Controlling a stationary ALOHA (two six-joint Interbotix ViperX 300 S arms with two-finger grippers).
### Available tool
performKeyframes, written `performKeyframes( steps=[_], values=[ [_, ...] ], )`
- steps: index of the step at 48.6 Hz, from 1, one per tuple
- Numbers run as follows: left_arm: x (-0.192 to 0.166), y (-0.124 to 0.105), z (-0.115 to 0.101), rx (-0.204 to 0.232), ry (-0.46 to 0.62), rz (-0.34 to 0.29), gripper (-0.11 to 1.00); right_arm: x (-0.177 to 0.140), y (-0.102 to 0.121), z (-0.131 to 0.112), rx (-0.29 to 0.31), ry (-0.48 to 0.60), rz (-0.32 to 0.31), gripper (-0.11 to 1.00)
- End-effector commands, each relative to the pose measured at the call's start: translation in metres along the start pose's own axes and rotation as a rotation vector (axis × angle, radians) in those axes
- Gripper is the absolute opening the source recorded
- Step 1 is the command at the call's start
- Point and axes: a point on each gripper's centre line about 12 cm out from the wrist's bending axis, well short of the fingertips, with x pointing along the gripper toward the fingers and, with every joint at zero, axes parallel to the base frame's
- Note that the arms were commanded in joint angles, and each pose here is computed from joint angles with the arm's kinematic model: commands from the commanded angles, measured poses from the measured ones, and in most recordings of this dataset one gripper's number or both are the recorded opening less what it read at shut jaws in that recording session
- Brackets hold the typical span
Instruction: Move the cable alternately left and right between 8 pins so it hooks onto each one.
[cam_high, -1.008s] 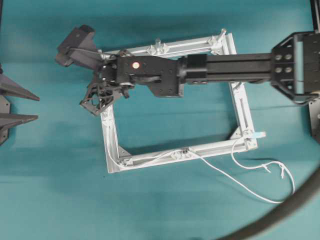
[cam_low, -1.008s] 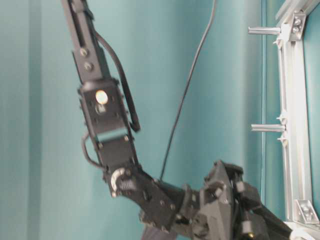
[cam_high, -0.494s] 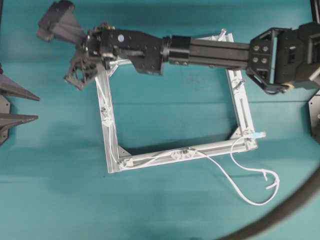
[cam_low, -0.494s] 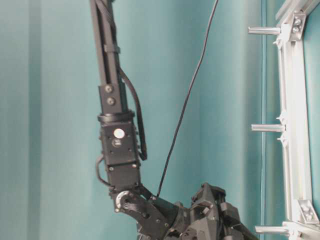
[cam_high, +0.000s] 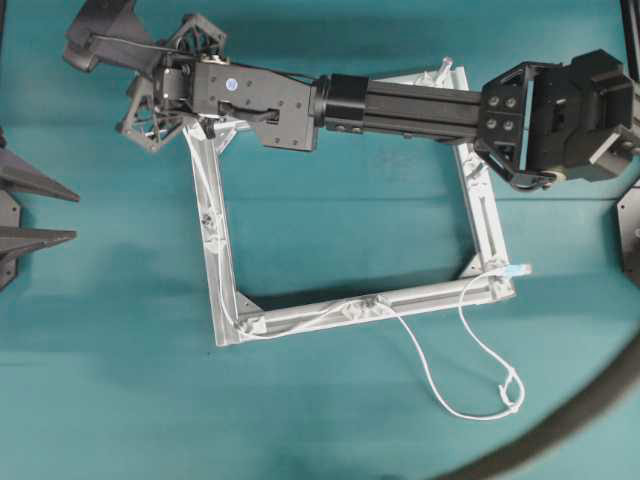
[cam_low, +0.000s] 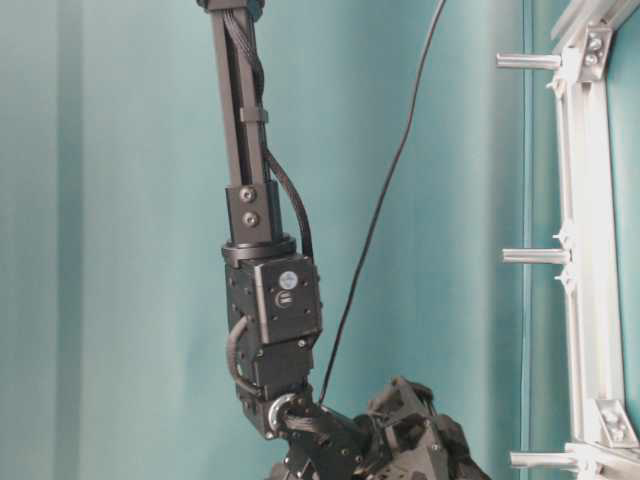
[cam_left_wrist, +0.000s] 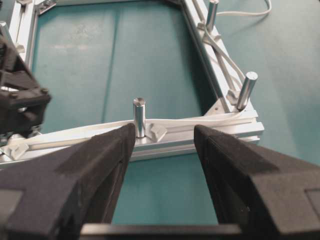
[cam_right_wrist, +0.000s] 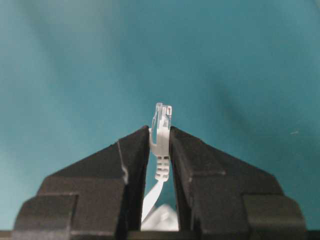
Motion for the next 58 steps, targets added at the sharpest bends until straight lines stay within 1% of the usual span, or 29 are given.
performKeyframes(
  steps=[1,5,14,18,23,26,36,41,47,52,58],
  values=[
    [0.000,0.000,0.004,-0.006,-0.011,-0.001,0.63,-0.020,-0.005,0.024,0.010,-0.085,-0.020,0.15],
    [0.000,0.000,0.004,-0.006,-0.012,-0.001,0.63,-0.017,-0.008,0.022,0.022,-0.086,-0.051,0.15],
    [0.000,0.000,0.005,-0.006,-0.014,-0.001,0.63,-0.009,-0.017,0.012,0.115,-0.048,-0.107,0.15],
    [0.000,0.000,0.005,-0.006,-0.015,-0.001,0.63,-0.009,-0.022,0.012,0.151,-0.053,-0.138,0.15],
    [0.000,0.000,0.006,-0.006,-0.015,-0.001,0.63,-0.012,-0.024,0.013,0.192,-0.066,-0.159,0.15],
    [0.000,0.000,0.005,-0.006,-0.014,-0.001,0.63,-0.016,-0.026,0.015,0.202,-0.066,-0.172,0.15],
    [0.000,0.000,0.003,-0.004,-0.009,-0.001,0.63,-0.027,-0.029,0.009,0.185,-0.039,-0.206,0.15],
    [0.000,0.000,0.004,-0.004,-0.011,-0.001,0.63,-0.034,-0.032,0.002,0.183,-0.026,-0.207,0.15],
    [0.000,0.000,0.004,-0.004,-0.011,-0.001,0.63,-0.043,-0.029,-0.003,0.199,-0.049,-0.157,0.15],
    [0.000,0.000,0.004,-0.004,-0.011,-0.001,0.63,-0.049,-0.027,-0.014,0.218,-0.033,-0.148,0.15],
    [0.000,0.000,0.003,-0.004,-0.009,-0.001,0.63,-0.057,-0.020,-0.025,0.209,-0.022,-0.128,0.15]
  ],
)
